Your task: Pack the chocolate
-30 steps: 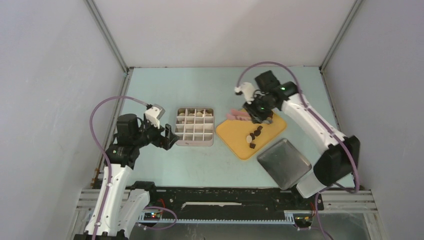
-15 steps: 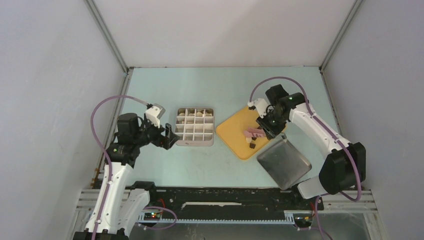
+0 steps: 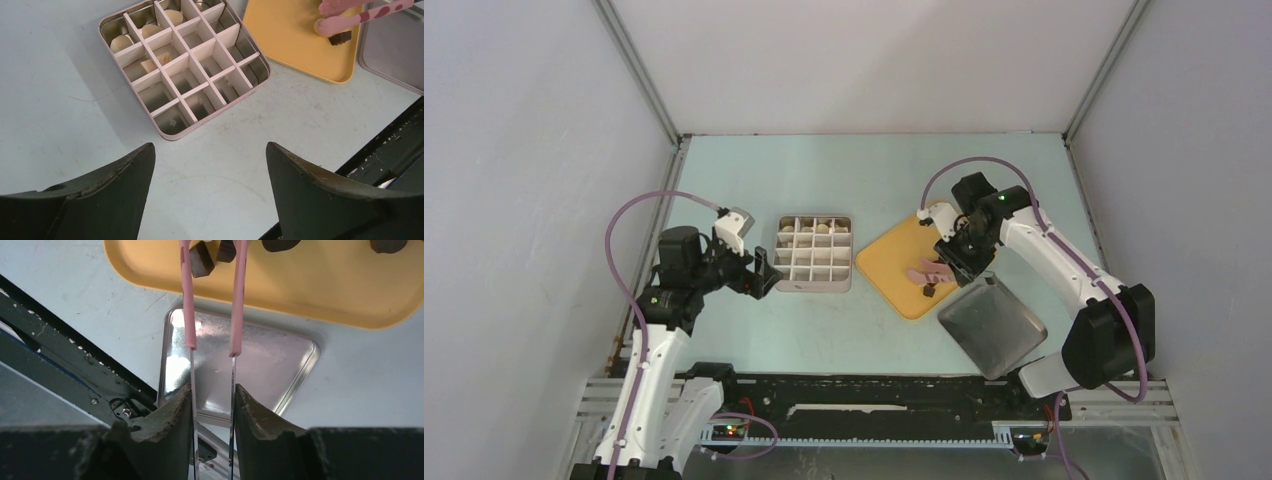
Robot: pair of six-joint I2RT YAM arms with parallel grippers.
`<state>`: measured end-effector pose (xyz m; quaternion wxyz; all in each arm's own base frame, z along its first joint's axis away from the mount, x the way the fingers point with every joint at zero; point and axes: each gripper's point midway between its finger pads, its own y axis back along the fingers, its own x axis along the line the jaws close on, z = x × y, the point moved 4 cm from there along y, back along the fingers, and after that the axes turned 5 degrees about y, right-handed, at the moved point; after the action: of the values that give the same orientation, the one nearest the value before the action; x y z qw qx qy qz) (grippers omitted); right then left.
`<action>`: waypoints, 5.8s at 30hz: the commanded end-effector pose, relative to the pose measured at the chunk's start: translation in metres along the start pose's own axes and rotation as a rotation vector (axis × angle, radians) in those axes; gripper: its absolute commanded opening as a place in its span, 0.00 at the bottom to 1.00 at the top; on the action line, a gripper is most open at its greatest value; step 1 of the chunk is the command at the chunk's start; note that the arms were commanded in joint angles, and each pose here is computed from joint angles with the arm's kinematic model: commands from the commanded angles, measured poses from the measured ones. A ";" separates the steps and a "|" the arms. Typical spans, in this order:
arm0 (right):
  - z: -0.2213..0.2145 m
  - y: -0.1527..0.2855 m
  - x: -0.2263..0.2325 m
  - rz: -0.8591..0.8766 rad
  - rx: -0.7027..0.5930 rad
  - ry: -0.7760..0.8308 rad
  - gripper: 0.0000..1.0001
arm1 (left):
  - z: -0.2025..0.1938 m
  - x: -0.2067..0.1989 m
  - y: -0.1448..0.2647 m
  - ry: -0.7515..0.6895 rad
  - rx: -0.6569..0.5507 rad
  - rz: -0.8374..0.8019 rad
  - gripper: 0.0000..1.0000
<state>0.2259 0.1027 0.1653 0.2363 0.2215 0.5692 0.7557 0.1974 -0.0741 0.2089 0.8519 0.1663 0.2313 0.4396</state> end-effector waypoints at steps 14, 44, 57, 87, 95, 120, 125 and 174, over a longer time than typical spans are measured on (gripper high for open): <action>0.002 -0.014 0.009 0.008 0.091 0.058 0.35 | 0.003 -0.002 0.001 -0.008 -0.036 -0.017 0.85; 0.183 0.018 0.030 0.084 -0.283 0.286 0.16 | 0.003 -0.001 0.004 -0.010 -0.060 -0.001 0.85; 0.210 -0.029 0.042 0.160 -0.192 0.323 0.20 | 0.004 0.001 0.006 -0.016 -0.068 0.015 0.86; 0.195 0.026 0.026 0.077 -0.288 0.273 0.33 | 0.003 0.002 0.004 -0.009 -0.056 0.007 0.86; 0.115 0.036 -0.020 -0.040 -0.217 0.122 0.31 | 0.003 0.002 0.004 -0.009 -0.053 0.005 0.86; 0.002 0.009 -0.096 -0.192 -0.058 -0.238 0.33 | 0.001 0.003 0.001 0.002 -0.039 0.002 0.86; 0.003 0.003 -0.099 -0.178 -0.055 -0.243 0.33 | 0.001 0.004 0.001 0.000 -0.039 0.004 0.86; 0.032 0.019 -0.071 -0.074 -0.028 -0.170 0.11 | 0.000 0.003 0.000 -0.002 -0.035 -0.008 0.87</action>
<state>0.3021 0.0594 0.1466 0.3189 0.2932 0.5902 0.6811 0.1978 -0.0712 0.2113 0.8534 0.1550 0.2237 0.4446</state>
